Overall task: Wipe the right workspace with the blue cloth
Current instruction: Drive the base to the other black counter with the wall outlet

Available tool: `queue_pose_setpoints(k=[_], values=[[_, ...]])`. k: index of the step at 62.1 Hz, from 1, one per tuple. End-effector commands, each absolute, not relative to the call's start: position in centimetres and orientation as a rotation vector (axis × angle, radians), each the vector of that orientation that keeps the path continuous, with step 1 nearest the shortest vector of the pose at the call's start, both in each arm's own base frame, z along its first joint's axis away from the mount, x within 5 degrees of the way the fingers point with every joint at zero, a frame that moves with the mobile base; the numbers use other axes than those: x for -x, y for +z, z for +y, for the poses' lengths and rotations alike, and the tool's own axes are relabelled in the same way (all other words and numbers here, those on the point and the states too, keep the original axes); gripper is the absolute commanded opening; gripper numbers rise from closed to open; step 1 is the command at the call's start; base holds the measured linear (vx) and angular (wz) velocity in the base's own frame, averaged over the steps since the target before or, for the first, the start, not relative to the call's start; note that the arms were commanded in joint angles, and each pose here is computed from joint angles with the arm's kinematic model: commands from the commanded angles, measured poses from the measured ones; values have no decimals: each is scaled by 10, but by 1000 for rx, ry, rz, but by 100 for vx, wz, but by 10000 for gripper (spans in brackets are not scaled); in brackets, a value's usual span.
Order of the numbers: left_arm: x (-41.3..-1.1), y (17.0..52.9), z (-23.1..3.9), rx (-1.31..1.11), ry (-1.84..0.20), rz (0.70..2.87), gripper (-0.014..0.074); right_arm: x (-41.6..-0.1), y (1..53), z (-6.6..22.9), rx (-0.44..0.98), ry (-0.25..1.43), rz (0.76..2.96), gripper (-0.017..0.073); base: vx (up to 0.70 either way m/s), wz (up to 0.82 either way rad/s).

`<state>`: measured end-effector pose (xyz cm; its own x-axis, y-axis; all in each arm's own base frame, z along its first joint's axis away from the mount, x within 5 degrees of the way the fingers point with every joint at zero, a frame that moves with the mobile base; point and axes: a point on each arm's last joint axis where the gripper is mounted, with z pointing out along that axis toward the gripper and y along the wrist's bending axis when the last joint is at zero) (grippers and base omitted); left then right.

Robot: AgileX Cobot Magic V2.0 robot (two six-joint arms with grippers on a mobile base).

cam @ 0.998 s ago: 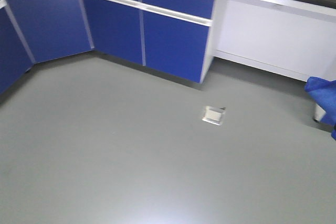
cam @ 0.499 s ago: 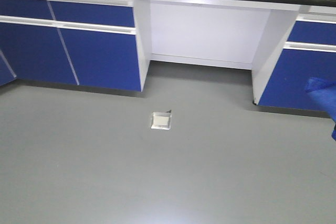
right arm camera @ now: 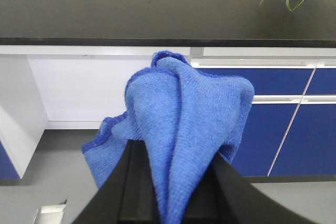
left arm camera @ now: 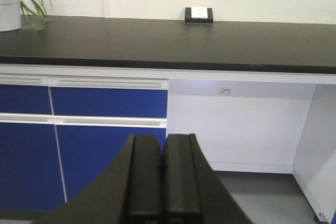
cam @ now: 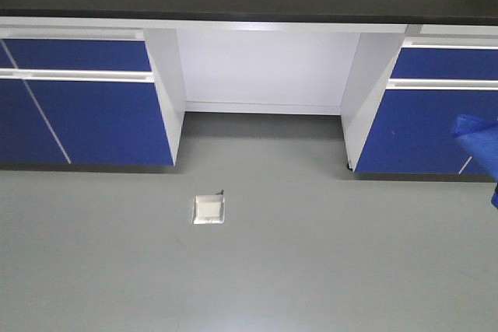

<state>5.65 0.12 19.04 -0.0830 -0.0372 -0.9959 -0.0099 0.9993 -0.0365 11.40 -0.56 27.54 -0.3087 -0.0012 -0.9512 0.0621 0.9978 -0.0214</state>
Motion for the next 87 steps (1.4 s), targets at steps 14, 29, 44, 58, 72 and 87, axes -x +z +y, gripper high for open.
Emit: queue_pose_setpoints(k=[14, 29, 44, 58, 72, 87], values=[[-57, 188, 0, 36, -35, 1590, -6, -117, 292, -4, -17, -51, 1779, -8, 32, -13], [-57, 188, 0, 36, -35, 1590, -6, -117, 292, -4, -17, -51, 1779, -8, 35, -10], [-57, 188, 0, 36, -35, 1590, -6, -117, 292, -4, -17, -51, 1779, -8, 37, -8], [-57, 188, 0, 36, -35, 1590, -6, -117, 292, -4, -17, -51, 1779, -8, 38, -2], [-57, 188, 0, 36, -35, 1590, -6, -117, 292, -4, -17, -51, 1779, -8, 38, 6], [-57, 188, 0, 36, -35, 1590, -6, -117, 292, -4, -17, -51, 1779, -8, 36, 8]])
